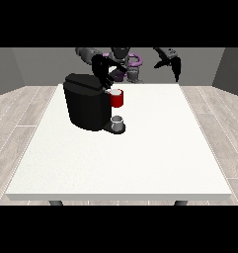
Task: Insert the coffee pod into the coffee machine and close the lid
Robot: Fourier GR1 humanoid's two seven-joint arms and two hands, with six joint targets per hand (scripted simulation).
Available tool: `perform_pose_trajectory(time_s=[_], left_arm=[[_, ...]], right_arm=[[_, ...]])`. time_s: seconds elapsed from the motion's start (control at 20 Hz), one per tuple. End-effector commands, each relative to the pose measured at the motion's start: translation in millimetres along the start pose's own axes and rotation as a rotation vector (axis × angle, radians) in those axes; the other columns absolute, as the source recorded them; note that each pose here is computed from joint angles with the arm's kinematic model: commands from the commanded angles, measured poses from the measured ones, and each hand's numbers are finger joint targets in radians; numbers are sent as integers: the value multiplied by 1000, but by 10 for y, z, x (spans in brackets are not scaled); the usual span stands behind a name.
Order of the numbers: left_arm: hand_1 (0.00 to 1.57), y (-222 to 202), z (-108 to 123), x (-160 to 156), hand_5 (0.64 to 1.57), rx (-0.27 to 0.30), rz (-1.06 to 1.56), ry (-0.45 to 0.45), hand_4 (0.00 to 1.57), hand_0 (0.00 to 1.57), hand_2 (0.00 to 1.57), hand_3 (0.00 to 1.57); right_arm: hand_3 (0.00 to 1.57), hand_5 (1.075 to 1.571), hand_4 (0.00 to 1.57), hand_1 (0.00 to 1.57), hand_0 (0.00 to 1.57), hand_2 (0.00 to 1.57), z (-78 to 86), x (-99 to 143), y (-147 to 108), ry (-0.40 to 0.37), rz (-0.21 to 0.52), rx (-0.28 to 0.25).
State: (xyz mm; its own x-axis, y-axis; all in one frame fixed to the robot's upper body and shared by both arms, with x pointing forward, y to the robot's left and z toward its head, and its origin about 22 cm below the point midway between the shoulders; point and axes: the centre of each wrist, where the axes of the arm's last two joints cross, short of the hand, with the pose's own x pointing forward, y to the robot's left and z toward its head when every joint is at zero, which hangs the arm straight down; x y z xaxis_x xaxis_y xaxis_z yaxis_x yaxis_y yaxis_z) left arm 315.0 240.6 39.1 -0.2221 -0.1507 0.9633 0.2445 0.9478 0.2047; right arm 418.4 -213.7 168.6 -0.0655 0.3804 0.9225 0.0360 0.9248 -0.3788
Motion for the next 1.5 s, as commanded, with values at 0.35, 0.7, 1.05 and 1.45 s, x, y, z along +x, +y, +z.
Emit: perform_pose_trajectory(time_s=[0.35, 0.7, 1.05, 1.45], left_arm=[[0, -71, -256, 240, 1571, -95, 18, -100, 444, 0, 0, 0], [0, -248, -405, 381, 1571, -148, 9, -151, 377, 0, 0, 0], [0, -402, -519, 533, 1571, -232, 2, -212, 278, 0, 0, 0], [0, -455, -677, 890, 1571, -238, -36, -266, 347, 0, 0, 0]], right_arm=[[0, 1571, 87, 0, 0, 0, 32, 787, 103, -221, 50, 66], [0, 1571, 0, 0, 0, 0, 142, 1119, -224, -234, 38, -31], [0, 1571, 0, 0, 0, 0, 235, 1304, -628, -247, 33, -124], [0, 1571, 98, 0, 0, 0, 62, 1450, -277, -389, -17, -62]])
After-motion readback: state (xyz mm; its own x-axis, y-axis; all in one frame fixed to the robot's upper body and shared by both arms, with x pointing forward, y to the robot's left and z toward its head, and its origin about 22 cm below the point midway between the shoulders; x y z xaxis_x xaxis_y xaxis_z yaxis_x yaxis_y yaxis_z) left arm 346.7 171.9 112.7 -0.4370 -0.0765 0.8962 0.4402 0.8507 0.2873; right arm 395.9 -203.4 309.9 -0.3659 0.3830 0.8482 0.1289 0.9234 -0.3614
